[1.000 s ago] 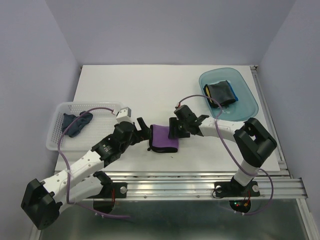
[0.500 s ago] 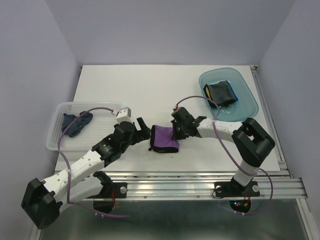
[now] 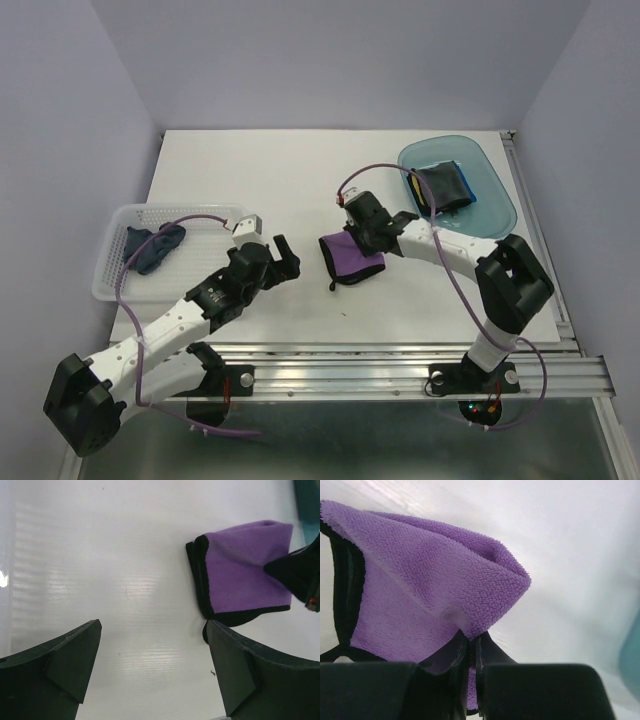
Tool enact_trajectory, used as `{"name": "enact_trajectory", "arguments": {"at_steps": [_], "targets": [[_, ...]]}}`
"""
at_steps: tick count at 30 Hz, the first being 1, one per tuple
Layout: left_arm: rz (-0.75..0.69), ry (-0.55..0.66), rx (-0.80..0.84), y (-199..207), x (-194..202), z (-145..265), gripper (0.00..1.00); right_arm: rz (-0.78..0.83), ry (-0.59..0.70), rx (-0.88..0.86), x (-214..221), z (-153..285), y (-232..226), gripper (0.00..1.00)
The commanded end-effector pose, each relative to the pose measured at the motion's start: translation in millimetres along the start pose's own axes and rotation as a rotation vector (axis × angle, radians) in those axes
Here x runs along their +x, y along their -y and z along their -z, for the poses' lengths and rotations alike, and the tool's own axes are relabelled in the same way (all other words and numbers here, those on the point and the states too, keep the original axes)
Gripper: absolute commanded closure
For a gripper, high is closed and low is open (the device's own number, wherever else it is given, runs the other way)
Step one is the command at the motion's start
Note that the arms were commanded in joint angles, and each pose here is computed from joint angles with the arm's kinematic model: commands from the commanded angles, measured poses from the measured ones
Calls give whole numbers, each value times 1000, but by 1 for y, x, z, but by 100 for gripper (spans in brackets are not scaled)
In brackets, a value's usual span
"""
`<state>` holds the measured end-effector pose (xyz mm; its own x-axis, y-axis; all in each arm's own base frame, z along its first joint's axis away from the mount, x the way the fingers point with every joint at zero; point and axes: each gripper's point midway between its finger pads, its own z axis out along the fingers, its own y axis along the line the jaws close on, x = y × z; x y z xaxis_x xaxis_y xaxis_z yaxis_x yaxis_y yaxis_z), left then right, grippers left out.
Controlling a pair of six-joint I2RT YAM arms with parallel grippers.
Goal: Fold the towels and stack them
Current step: Neatly place the folded towel into the bin
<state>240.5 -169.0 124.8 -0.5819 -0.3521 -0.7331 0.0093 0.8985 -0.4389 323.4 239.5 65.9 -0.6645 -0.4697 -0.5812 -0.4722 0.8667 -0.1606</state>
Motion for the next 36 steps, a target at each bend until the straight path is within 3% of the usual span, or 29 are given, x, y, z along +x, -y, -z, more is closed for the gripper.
{"name": "enact_trajectory", "arguments": {"at_steps": [1,10,20,36], "targets": [[-21,43,-11,2,-13,-1,1,149,102,113,-50,28,54,99],[-45,64,-35,-1,-21,-2,1,316,161,203,-95,60,115,99],[-47,78,-54,-4,-25,-1,1,284,151,305,-128,96,191,99],[-70,57,-84,-6,-24,-9,1,162,20,200,-103,55,232,99]]}}
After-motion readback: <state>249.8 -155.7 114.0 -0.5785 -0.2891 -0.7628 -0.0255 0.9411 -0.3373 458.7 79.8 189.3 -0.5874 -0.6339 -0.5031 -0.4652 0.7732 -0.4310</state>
